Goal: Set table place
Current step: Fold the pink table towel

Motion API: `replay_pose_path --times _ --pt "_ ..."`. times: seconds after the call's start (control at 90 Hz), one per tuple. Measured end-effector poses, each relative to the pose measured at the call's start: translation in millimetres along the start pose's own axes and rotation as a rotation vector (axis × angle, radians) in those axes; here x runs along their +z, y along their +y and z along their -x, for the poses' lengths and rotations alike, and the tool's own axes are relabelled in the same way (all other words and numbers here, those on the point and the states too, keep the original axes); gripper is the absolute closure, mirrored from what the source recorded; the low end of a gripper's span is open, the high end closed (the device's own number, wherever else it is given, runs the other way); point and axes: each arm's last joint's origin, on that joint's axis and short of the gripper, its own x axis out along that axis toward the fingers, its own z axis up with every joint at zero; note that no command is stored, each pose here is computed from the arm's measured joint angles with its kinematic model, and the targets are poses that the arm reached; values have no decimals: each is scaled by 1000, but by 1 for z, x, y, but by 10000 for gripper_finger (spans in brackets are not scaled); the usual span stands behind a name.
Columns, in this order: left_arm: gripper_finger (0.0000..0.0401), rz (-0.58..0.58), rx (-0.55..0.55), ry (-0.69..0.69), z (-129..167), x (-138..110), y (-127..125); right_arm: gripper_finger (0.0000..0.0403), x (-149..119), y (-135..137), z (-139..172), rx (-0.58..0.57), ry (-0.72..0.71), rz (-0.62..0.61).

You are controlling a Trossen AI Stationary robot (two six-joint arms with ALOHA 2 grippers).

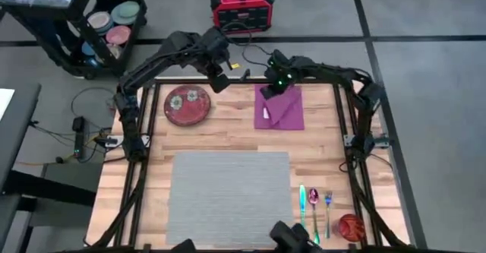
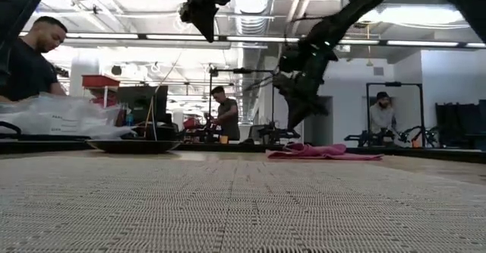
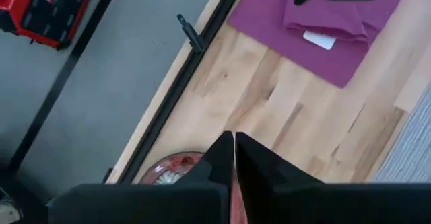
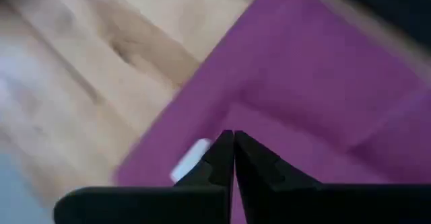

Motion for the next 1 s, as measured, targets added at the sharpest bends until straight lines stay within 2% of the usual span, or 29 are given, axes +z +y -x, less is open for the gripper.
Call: replay_pose_path --times 0.078,0.189,0.333,0.5,1.0 --pt "401 37 8 2 -1 0 5 403 14 5 -1 -14 -3 44" --pt "401 57 18 5 -2 -1 11 403 25 -1 -11 -23 38 30" --pt "401 68 20 18 -1 -3 15 403 23 -11 -33 -44 127 8" --pt "401 81 28 -16 7 -4 20 403 22 -12 -41 -38 150 9" --pt "401 103 30 -54 28 -13 24 403 18 -33 -36 -55 205 -21"
